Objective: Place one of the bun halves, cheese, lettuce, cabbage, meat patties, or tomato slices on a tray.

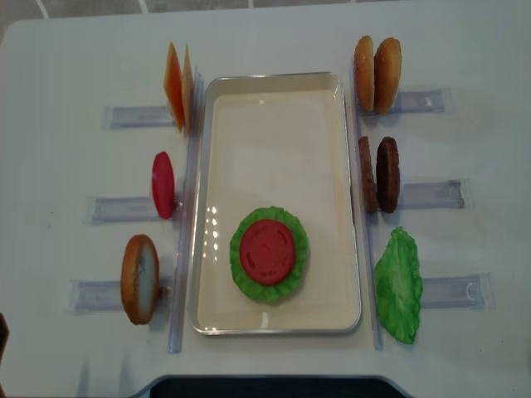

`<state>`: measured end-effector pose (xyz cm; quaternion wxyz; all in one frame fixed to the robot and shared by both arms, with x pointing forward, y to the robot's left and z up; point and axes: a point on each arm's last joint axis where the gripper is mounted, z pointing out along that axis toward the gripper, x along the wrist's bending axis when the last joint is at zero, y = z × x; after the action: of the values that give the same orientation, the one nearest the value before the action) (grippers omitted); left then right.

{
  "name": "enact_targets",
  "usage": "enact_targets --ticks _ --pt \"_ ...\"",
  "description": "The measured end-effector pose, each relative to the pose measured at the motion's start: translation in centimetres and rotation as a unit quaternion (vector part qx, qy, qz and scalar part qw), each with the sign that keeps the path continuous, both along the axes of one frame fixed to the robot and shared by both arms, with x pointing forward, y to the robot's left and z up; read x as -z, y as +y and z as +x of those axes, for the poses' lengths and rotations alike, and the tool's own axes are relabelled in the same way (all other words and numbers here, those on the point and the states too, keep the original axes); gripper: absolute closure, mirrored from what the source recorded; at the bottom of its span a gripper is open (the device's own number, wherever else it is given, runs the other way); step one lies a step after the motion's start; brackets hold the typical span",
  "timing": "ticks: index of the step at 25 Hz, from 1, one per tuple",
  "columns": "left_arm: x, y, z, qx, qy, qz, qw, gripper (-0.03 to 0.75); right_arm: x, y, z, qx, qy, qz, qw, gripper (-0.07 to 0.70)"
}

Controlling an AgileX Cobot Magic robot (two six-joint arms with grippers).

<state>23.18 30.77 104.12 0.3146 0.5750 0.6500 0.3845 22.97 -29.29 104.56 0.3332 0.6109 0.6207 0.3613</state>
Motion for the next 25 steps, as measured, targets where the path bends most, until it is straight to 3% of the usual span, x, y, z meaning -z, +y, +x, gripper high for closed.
enact_targets --ticks 25 --pt "0.00 0.00 0.00 0.000 0.000 0.000 1.0000 0.251 0.00 0.00 0.00 0.000 0.000 0.000 1.0000 0.097"
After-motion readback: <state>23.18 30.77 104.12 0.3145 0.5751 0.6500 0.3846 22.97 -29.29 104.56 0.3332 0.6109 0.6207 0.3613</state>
